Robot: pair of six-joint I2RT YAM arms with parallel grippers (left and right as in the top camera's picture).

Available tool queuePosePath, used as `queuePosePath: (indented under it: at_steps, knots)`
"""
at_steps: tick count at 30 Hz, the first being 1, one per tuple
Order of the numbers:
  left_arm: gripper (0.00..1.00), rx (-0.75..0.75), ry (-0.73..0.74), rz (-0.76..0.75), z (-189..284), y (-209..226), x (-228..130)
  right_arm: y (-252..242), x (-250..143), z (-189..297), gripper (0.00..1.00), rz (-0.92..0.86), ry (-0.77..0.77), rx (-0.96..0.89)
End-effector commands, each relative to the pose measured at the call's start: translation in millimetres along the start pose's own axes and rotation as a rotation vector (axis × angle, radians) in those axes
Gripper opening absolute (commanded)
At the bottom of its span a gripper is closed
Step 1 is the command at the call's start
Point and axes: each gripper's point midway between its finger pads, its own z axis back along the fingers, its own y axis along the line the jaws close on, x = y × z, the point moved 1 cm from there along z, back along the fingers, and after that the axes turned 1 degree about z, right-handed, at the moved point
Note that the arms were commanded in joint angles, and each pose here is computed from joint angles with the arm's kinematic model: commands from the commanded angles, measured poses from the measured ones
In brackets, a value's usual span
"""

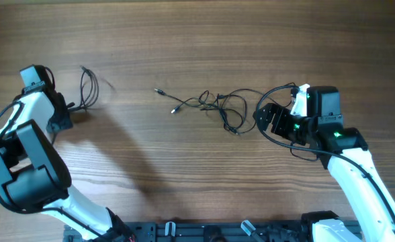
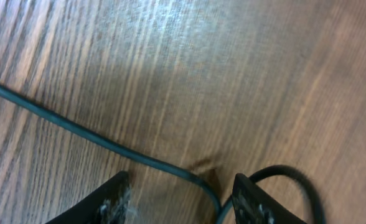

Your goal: Untangle cables

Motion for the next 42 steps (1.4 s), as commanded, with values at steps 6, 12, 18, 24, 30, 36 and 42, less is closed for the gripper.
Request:
queuePosePath:
  at_steps: [6,12,18,24,30,36,42]
  knots:
    - [0.04,0.192,-0.032,0.112,-57,46,-11,2,-4,1,1.0,0.011,0.014,0.01]
    - [0.04,-0.135,-0.053,-0.292,-51,-46,4,0,-8,1,1.0,0.005,0.028,0.002]
    - [0.04,-0.621,-0.181,-0.321,29,-194,63,-1,-8,1,1.0,-0.03,0.027,-0.005]
    - [0.04,-0.902,-0.384,-0.241,80,-247,97,-7,-2,1,1.0,-0.076,-0.004,-0.046]
    - [0.04,-0.74,-0.29,-0.307,-18,-222,61,-8,-3,1,1.0,-0.081,0.001,-0.048]
    - [1.0,-0.59,-0.108,-0.354,-36,-195,36,-8,-9,1,1.0,-0.104,0.027,-0.042]
    - [1.0,-0.432,-0.035,-0.351,74,-191,57,-3,-11,1,1.0,-0.099,0.043,-0.014]
